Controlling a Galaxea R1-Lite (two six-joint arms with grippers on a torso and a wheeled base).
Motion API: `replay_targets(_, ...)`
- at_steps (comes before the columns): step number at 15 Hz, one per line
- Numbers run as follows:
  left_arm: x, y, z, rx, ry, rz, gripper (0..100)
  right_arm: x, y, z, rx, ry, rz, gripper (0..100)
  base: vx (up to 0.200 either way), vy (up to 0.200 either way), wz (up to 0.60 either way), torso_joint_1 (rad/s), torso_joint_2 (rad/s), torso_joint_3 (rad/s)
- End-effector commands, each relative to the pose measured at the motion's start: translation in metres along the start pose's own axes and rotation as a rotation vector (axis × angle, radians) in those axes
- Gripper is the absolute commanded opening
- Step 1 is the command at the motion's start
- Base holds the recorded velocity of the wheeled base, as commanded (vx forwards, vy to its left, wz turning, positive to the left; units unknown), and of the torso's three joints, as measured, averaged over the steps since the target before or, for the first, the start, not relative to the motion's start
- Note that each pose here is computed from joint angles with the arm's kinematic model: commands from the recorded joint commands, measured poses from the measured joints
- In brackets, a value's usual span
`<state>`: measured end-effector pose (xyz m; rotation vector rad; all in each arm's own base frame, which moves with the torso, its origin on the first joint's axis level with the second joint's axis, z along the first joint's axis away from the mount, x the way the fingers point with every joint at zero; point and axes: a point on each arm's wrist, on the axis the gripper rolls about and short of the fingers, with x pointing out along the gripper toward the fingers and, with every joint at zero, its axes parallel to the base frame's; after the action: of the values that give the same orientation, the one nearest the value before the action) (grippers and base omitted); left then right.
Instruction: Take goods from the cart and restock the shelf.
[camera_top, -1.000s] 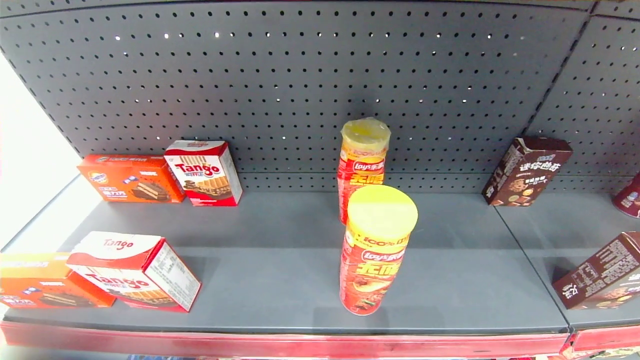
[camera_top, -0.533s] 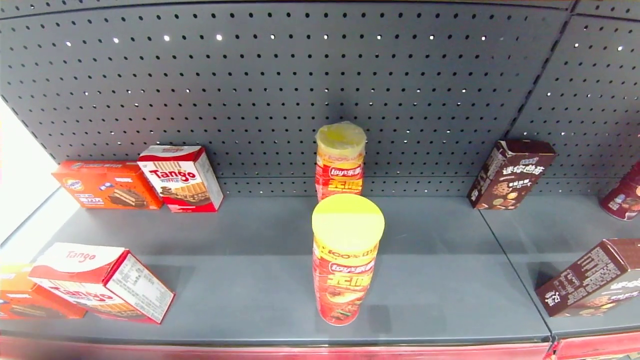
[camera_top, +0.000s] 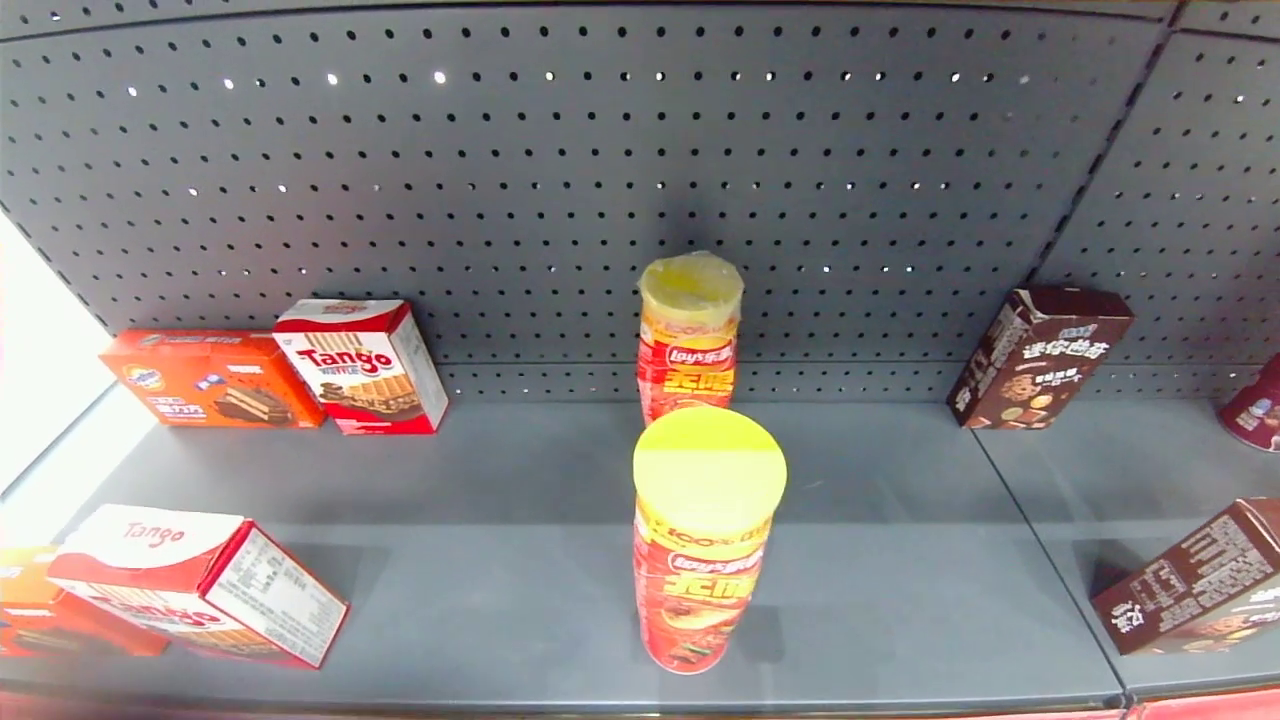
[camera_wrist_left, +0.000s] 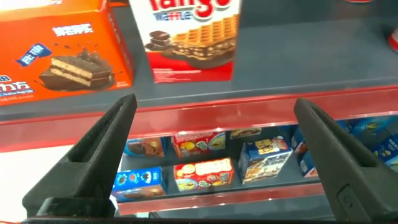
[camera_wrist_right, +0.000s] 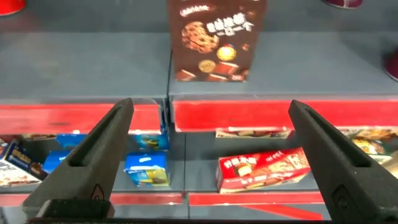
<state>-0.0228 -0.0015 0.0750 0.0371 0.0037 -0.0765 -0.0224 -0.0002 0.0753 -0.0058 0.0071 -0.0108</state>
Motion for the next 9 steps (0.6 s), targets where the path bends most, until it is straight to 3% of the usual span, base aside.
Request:
replay_targets(1, 0.0, 0.0, 0.0, 0.0, -0.001, 0.0, 100, 0.0001, 0.0, 0.0001, 0.0, 0.001, 0.0, 100, 0.0, 0.0, 0.0, 0.0, 0.0, 0.0)
replay_targets(9, 0.0, 0.0002, 0.0, 0.004, 0.0, 0.007, 100, 0.0001, 0.0, 0.0001, 0.0, 0.001, 0.0, 100, 0.0, 0.0, 0.0, 0.0, 0.0, 0.0)
